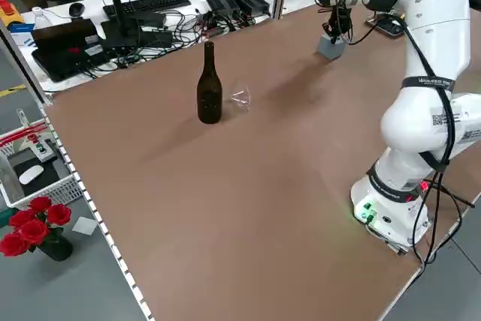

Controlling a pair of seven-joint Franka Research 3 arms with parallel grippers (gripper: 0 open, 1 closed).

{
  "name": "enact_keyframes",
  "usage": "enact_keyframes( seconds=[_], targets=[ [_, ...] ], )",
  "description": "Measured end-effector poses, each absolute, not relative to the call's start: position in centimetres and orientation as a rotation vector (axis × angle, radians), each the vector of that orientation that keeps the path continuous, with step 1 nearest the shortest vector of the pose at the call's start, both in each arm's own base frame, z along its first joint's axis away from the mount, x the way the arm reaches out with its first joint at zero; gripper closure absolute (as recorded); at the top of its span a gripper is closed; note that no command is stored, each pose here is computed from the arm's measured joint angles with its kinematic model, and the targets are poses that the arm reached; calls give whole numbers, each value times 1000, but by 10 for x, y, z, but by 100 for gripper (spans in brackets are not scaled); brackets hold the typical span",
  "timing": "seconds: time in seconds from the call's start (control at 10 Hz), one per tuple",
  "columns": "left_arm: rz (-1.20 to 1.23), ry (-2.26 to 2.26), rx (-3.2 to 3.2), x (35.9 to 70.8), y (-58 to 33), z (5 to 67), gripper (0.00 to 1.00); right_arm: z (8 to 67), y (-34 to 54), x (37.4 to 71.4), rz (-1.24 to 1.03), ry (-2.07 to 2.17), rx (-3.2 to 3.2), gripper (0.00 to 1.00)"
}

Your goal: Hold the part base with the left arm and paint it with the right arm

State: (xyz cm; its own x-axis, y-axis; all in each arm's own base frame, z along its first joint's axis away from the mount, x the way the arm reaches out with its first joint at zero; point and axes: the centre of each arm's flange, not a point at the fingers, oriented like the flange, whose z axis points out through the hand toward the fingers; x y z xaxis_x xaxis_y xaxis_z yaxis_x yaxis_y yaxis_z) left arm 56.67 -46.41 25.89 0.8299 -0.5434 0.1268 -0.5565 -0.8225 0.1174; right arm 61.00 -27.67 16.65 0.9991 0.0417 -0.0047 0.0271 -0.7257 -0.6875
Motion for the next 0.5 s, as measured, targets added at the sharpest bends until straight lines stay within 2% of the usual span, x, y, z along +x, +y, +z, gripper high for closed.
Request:
enact_keyframes(
  seconds=[0.2,0.4,0.5],
  targets=[
    [176,-855,2850,571,-467,278,82,166,-277,611,22,-47,-2389,74],
    [197,-854,2869,573,-462,325,56,167,-276,612,21,-51,-2391,47],
    [207,-840,2889,576,-452,352,41,167,-276,612,21,-52,-2391,46]
  ],
)
